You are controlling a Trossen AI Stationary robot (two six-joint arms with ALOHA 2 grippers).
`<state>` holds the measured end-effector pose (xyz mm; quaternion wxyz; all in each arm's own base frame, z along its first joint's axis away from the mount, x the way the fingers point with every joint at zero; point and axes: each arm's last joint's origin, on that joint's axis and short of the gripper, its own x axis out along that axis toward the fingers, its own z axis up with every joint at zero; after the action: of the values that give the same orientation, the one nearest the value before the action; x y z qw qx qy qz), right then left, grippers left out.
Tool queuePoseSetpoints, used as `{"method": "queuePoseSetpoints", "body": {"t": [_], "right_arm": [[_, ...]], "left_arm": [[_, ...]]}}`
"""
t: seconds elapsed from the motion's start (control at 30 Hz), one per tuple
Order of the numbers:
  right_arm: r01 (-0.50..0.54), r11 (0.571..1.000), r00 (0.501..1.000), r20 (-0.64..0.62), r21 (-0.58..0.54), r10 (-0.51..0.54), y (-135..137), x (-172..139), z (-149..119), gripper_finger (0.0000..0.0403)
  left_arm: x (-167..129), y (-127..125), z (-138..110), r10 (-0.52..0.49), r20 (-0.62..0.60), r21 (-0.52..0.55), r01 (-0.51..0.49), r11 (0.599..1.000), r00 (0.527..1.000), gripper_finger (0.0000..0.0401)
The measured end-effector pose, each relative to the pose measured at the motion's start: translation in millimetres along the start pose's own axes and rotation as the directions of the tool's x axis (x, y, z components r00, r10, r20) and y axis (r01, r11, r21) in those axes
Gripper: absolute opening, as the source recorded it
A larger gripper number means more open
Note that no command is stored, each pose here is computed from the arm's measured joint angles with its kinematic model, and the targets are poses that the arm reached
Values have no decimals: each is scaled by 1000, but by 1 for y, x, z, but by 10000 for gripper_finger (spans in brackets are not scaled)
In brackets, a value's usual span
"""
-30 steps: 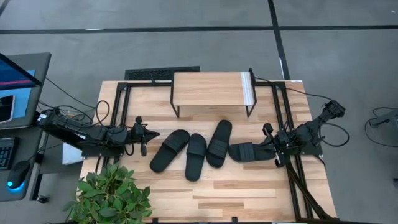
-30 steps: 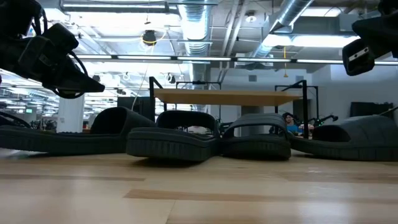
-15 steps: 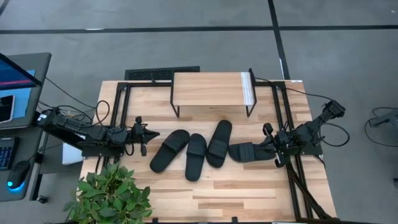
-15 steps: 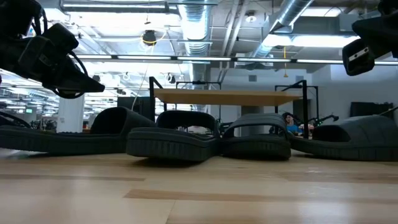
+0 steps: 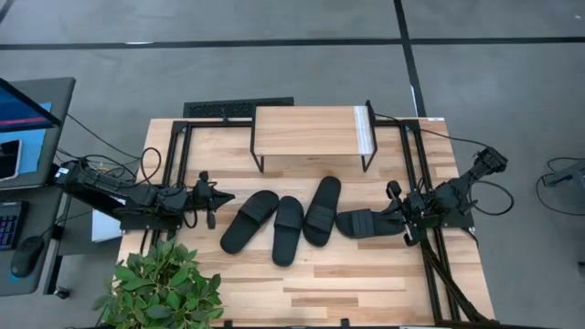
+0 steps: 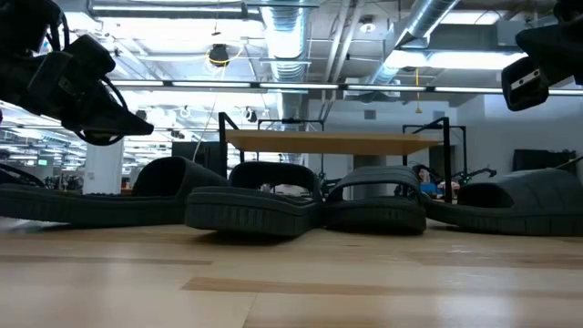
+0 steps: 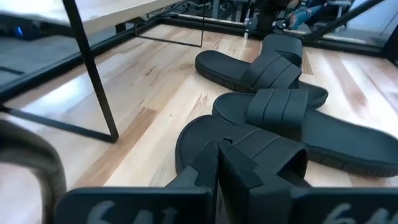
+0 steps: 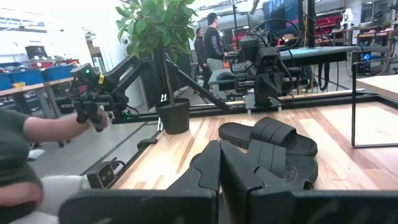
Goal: Pick and place slides into the shelf
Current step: Put the black slide on the shelf
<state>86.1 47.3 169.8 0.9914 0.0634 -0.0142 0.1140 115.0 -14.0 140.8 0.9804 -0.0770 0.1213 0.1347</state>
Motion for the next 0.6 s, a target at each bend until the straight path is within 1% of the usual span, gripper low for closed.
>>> {"method": "queuePoseSetpoints", "body": {"t": [0.13,0.2,0.33,0.43,0.5,0.6], "right_arm": [[0,1000,1000,0,0,0,0,0,0,0],[0,1000,1000,0,0,0,0,0,0,0],[0,1000,1000,0,0,0,0,0,0,0],[0,1000,1000,0,0,0,0,0,0,0],[0,1000,1000,0,0,0,0,0,0,0],[0,1000,1000,0,0,0,0,0,0,0]], "left_arm": [[0,0,2,-3,22,-73,4,997,1000,0],[0,-1,4,-19,35,-108,22,994,999,0],[0,-2,6,-31,30,-156,36,987,999,0],[-1,-3,10,-25,67,-192,38,981,997,0],[-1,-3,11,-22,72,-176,35,984,997,0],[-1,-3,11,-23,72,-70,28,997,997,0]]}}
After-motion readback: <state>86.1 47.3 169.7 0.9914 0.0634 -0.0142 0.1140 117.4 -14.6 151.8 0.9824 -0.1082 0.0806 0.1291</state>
